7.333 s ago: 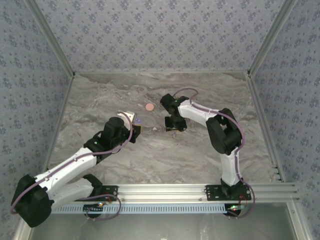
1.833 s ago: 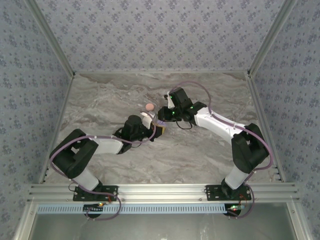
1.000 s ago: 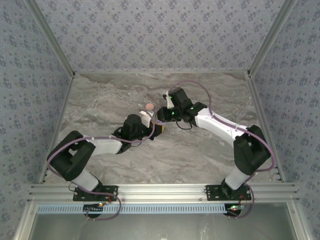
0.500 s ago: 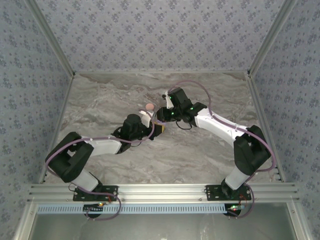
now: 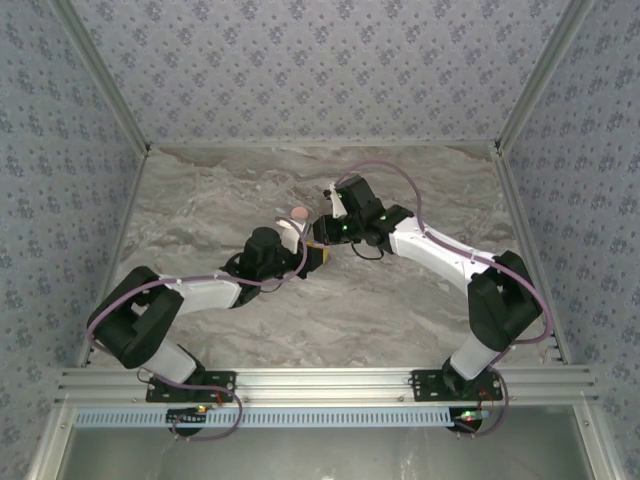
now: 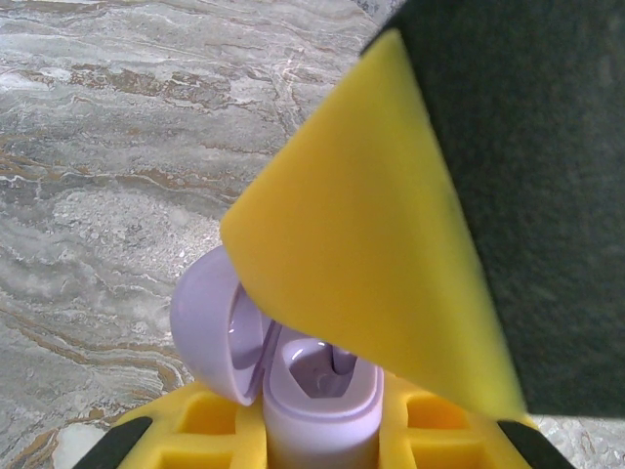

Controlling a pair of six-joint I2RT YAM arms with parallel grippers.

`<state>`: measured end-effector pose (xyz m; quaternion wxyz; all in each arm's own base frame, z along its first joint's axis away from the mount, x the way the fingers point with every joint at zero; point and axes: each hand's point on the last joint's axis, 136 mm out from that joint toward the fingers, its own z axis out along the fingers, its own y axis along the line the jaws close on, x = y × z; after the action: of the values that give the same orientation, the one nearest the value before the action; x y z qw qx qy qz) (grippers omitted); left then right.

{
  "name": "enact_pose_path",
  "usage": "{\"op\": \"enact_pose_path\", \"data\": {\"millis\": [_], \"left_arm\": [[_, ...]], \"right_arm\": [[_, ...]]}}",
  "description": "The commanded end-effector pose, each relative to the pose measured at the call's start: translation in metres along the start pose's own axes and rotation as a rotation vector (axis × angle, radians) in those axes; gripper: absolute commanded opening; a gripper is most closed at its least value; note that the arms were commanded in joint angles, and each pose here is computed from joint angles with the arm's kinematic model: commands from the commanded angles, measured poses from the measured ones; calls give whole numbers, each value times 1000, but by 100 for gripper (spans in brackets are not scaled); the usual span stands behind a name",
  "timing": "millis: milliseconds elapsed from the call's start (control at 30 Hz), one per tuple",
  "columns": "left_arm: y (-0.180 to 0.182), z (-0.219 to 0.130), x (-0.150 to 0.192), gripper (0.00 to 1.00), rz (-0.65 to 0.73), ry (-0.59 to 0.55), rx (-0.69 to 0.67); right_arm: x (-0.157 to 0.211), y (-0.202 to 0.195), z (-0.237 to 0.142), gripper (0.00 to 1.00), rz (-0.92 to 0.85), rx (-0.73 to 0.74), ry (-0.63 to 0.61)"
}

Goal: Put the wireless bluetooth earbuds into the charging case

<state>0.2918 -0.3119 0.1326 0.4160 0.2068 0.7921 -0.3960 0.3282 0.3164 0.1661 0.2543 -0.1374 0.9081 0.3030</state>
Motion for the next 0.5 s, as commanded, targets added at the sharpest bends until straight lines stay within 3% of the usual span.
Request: {"op": "enact_pose_path", "data": {"millis": [0,467], "left_arm": [[-16,-8,-36,9,32,-106,36],[-24,-13,-38,9,87,-108,64]], "right_arm": [[6,9,-7,22,-27,-26,15],[0,19,-22,42,-49,-53,-9]]}}
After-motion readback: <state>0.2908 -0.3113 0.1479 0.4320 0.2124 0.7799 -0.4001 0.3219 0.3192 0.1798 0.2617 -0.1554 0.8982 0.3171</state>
